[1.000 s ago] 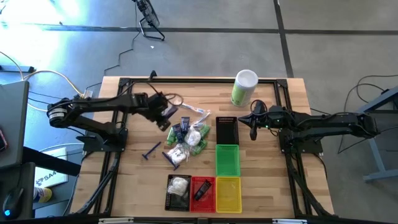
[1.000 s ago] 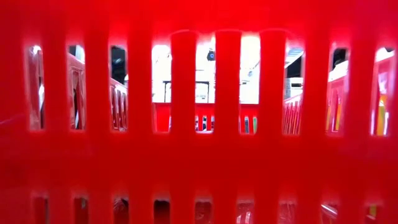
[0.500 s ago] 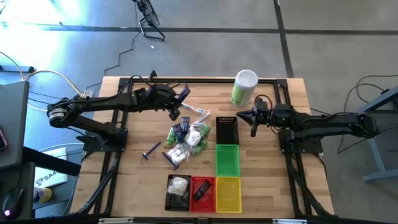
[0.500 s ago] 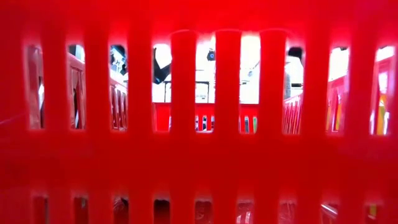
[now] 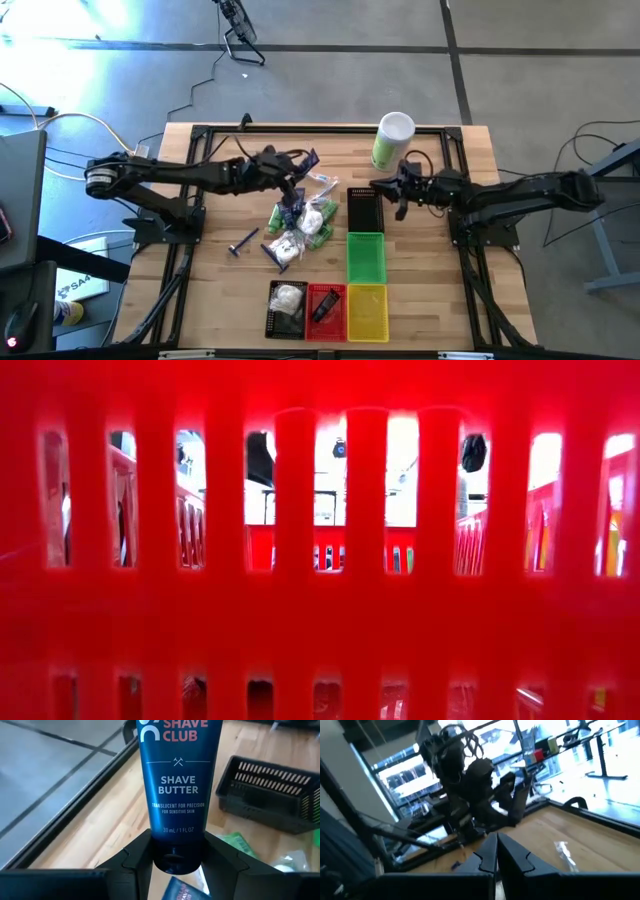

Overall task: Pick & Place Travel size toiletries
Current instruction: Put the blue shave cream into the red bin

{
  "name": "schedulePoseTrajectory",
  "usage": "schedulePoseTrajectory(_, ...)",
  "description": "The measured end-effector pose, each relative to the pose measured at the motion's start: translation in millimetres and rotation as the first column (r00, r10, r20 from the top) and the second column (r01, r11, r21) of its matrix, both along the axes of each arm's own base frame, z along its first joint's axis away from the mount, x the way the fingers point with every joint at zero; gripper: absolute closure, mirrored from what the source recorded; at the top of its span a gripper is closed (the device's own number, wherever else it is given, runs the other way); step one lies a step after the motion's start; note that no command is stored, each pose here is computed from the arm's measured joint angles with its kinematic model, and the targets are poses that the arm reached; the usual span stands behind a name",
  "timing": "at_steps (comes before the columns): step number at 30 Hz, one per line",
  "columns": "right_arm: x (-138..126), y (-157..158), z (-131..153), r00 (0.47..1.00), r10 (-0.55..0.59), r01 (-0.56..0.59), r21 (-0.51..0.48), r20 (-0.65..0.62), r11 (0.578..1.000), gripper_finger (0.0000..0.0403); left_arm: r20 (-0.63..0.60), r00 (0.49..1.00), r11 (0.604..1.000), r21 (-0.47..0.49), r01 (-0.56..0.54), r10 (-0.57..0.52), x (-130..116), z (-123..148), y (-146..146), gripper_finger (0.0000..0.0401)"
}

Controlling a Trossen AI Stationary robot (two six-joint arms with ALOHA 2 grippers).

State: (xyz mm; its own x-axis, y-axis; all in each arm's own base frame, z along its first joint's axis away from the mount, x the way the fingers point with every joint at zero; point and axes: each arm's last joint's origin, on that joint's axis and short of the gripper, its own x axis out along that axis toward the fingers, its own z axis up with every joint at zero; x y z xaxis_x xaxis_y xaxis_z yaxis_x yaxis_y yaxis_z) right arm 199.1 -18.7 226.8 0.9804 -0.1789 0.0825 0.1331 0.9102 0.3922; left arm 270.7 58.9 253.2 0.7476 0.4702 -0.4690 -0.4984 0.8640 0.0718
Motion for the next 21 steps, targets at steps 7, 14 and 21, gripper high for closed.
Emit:
schedulePoseTrajectory(7, 38.1, 9.4, -2.4, 0.986, -0.157, 0.158, 0.012, -0.047, 0.987, 0.0400, -0.013, 1.000, 1.000, 0.003, -0.019, 0.020, 1.5, -3.3, 1.6, 0.0266)
schedulePoseTrajectory(14, 83.2, 6.1, 6.8, 0.981, -0.186, 0.187, 0.004, -0.062, 0.982, 0.0400, -0.015, 1.000, 1.000, 0.003, -0.019, 0.019, 1.4, -3.5, 1.5, 0.0266)
schedulePoseTrajectory(21, 108.2, -2.6, 8.1, 0.980, -0.195, 0.195, 0.006, -0.048, 0.981, 0.0401, -0.018, 1.000, 1.000, 0.006, -0.015, 0.015, 1.4, -3.6, 1.4, 0.0265)
